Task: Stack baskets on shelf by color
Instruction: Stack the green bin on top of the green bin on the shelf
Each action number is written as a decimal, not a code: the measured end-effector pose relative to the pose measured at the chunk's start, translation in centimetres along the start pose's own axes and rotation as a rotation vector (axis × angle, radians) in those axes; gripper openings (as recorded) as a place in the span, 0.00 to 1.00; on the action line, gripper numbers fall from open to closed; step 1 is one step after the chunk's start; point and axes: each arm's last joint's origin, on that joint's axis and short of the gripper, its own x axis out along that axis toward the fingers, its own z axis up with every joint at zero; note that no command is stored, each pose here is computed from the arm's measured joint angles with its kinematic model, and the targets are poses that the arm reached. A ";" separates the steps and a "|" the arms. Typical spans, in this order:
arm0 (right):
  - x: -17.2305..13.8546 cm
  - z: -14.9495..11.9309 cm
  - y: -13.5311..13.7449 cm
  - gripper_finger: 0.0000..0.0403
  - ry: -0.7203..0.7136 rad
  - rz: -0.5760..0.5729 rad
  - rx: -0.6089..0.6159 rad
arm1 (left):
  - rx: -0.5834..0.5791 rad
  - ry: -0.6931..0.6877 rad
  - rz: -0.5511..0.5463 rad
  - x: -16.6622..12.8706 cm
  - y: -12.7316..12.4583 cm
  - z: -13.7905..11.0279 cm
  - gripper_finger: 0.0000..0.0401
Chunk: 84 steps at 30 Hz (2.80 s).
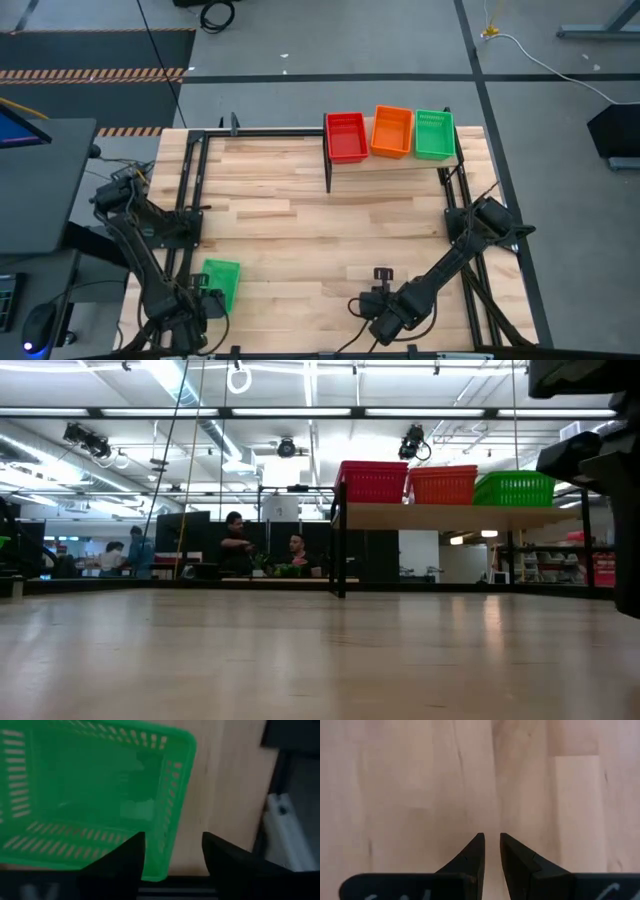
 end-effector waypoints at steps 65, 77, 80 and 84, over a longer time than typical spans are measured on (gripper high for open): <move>-3.2 2.1 -2.0 0.15 -0.230 -0.186 0.090 | 0.547 -0.419 0.381 -16.8 20.1 26.7 0.01; -16.5 3.3 -13.0 0.14 -0.359 -0.170 0.486 | 1.111 -0.134 0.313 -11.9 16.3 24.8 0.01; -17.4 4.1 -16.5 0.20 -0.301 -0.110 0.560 | 1.221 -0.139 0.347 -11.8 15.5 24.8 0.01; -16.7 5.1 -19.7 0.28 -0.180 -0.027 0.603 | 1.286 -0.159 0.381 -11.8 14.8 24.9 0.01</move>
